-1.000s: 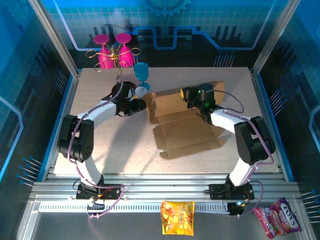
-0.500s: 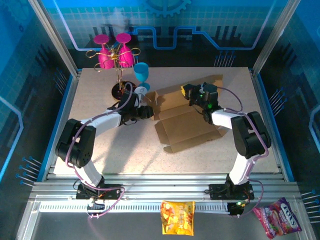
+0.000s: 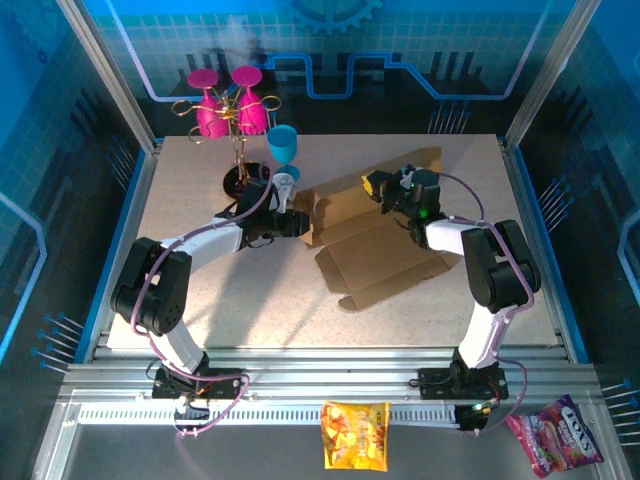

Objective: Fold the paper box

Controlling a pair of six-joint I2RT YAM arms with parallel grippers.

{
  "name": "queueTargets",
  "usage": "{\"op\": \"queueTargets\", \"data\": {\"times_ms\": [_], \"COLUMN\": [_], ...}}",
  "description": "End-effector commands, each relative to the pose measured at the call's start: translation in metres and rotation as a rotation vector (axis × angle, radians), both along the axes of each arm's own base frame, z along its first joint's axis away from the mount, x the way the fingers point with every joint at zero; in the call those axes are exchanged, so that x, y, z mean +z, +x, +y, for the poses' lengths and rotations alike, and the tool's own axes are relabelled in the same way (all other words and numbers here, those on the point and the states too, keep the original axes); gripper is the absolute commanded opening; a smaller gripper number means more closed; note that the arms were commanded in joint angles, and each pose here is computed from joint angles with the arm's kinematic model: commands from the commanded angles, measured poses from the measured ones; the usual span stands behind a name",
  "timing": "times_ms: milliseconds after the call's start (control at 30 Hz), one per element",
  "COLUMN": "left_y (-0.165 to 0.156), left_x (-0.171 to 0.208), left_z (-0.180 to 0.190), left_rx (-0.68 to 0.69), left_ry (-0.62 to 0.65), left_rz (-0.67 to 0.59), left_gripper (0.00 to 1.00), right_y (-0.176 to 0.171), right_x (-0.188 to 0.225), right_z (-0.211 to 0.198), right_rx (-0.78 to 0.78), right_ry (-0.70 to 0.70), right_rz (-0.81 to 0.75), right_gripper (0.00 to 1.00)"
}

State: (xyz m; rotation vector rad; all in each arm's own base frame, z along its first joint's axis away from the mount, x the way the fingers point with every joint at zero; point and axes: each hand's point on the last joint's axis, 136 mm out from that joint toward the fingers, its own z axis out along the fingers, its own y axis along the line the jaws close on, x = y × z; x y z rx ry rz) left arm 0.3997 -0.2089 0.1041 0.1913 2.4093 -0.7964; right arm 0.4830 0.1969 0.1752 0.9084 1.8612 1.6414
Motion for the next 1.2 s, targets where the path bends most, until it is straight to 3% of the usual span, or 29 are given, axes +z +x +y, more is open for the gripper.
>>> {"op": "queueTargets", "data": {"times_ms": [0, 200, 367, 700, 1167], "left_y": [-0.003, -0.006, -0.015, 0.015, -0.019], "left_x": [0.019, 0.042, 0.036, 0.028, 0.008], "left_z": [-0.002, 0.034, 0.04, 0.028, -0.003], "left_rx": [-0.119, -0.066, -0.095, -0.088, -0.183], "left_ry": [0.014, -0.013, -0.046, -0.117, -0.09], "left_rz": [-0.112, -0.157, -0.142, -0.124, -0.092], "left_gripper": [0.44, 0.53, 0.52, 0.49, 0.48], "right_y": [0.006, 0.009, 0.011, 0.0, -0.016], "right_x": [0.006, 0.012, 0.016, -0.008, -0.02], "right_z": [-0.003, -0.006, -0.004, -0.004, -0.018], "right_rx": [0.029, 0.047, 0.064, 0.111, 0.159], "right_ry": [-0.008, -0.022, -0.02, -0.035, -0.062], "right_rz": [-0.039, -0.057, -0.069, -0.041, -0.05], "right_gripper": [0.0, 0.0, 0.0, 0.0, 0.0]}}
